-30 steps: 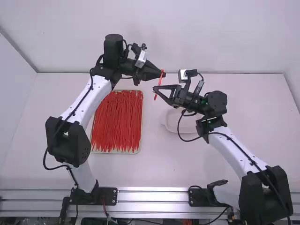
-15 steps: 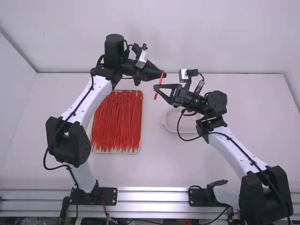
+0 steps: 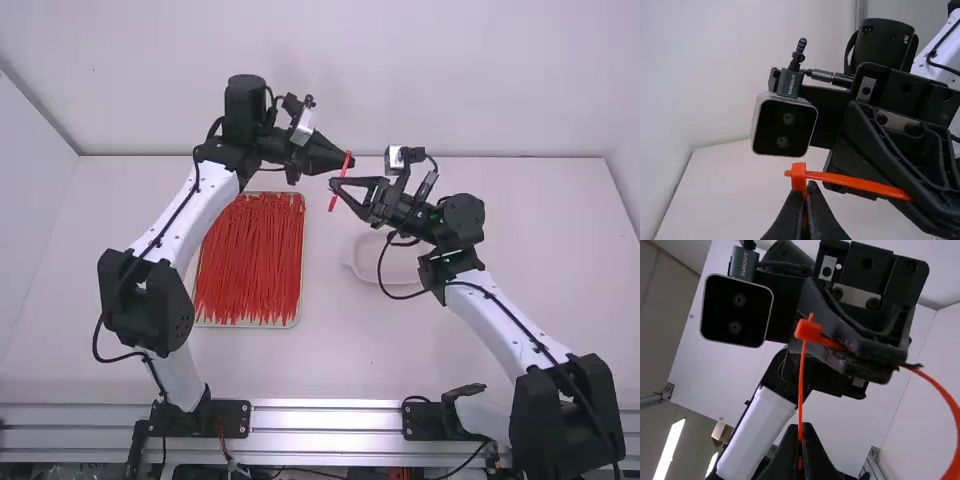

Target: Fasten the cable tie

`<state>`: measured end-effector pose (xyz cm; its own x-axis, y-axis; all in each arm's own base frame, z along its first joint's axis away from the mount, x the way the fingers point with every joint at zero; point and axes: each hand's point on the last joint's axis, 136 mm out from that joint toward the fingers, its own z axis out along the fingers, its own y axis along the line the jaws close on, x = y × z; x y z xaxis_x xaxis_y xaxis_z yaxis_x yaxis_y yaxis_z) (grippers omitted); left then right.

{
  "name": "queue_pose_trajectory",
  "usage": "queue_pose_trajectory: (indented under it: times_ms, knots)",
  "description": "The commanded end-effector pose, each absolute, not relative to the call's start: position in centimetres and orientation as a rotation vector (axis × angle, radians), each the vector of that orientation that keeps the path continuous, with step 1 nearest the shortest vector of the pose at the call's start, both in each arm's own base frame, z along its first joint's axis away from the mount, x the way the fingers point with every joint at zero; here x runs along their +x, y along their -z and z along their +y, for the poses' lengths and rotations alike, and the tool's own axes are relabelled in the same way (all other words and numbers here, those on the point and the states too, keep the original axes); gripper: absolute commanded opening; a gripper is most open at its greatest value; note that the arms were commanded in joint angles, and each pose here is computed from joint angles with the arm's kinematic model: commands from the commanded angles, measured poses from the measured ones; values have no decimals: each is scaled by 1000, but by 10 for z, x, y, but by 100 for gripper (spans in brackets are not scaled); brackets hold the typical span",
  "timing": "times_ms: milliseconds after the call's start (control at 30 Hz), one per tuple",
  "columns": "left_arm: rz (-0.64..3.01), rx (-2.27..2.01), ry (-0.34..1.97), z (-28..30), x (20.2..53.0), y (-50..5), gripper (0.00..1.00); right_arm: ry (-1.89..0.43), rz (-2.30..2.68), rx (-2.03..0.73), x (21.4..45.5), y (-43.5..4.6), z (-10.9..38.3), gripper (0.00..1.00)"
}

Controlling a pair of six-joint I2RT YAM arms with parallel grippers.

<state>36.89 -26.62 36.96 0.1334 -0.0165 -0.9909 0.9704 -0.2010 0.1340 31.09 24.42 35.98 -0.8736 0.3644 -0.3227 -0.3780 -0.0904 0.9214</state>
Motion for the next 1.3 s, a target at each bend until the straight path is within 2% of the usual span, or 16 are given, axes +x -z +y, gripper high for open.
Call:
queue_pose_trajectory:
  times_ms: [0,1267]
  knots:
    - [974,1434,1296,-269,360,-368,2,-2000,1686,11,315,-360,241,0]
    - [833,1481,1165,-267,364,-364,1,-1969,1669,91,331,-361,219,0]
